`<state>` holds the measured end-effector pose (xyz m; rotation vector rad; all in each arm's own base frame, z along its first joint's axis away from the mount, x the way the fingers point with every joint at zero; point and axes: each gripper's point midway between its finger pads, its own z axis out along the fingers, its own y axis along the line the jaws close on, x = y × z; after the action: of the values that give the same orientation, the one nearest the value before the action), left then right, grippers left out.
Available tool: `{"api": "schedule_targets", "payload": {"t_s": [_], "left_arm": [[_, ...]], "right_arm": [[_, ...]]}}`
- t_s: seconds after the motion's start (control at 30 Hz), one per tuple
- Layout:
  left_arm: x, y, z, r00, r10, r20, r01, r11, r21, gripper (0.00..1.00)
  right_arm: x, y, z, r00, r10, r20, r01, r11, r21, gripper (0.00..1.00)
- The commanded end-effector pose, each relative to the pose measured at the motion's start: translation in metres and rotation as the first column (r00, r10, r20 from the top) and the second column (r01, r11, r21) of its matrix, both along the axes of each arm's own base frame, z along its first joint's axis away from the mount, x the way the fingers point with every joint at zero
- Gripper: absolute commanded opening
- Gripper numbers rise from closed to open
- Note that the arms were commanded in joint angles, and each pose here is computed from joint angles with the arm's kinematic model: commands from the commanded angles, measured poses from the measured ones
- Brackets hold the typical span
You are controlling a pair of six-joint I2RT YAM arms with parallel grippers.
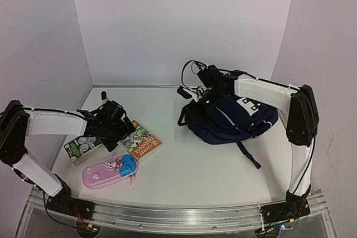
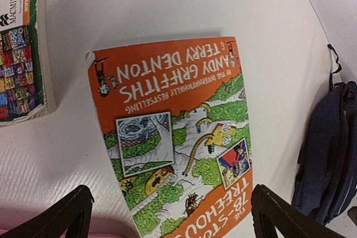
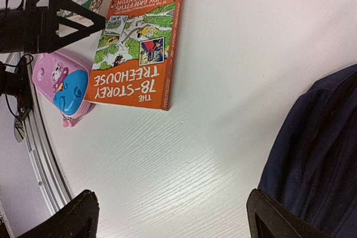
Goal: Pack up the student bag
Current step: Pick up the book from the center of the board.
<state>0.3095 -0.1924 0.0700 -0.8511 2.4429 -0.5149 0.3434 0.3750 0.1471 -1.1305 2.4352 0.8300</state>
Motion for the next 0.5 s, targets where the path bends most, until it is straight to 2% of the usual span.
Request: {"api": "schedule_targets", "payload": {"t_s": [0.0, 0.3, 0.47], "left_arm": [[0.011, 0.001, -0.002, 0.999, 0.007, 0.033, -0.006, 0.999, -0.047, 1.00], [0.048, -0.017, -0.021, 0.992, -0.110, 0.058, 0.113, 0.992, -0.061, 1.00], [0.076, -0.053, -0.015, 0.940, -0.312, 0.140, 0.324, 0.943, -0.075, 0.99]], "right_arm": [[0.000, 0.010, 0.002, 1.000, 0.006, -0.010, -0.006, 1.000, 0.030, 0.93], [-0.011, 0.003, -0.006, 0.999, 0.021, -0.030, -0.021, 1.000, 0.016, 0.93], [-0.016, 0.001, -0.017, 0.998, 0.029, -0.055, -0.029, 1.000, 0.005, 0.93]]}}
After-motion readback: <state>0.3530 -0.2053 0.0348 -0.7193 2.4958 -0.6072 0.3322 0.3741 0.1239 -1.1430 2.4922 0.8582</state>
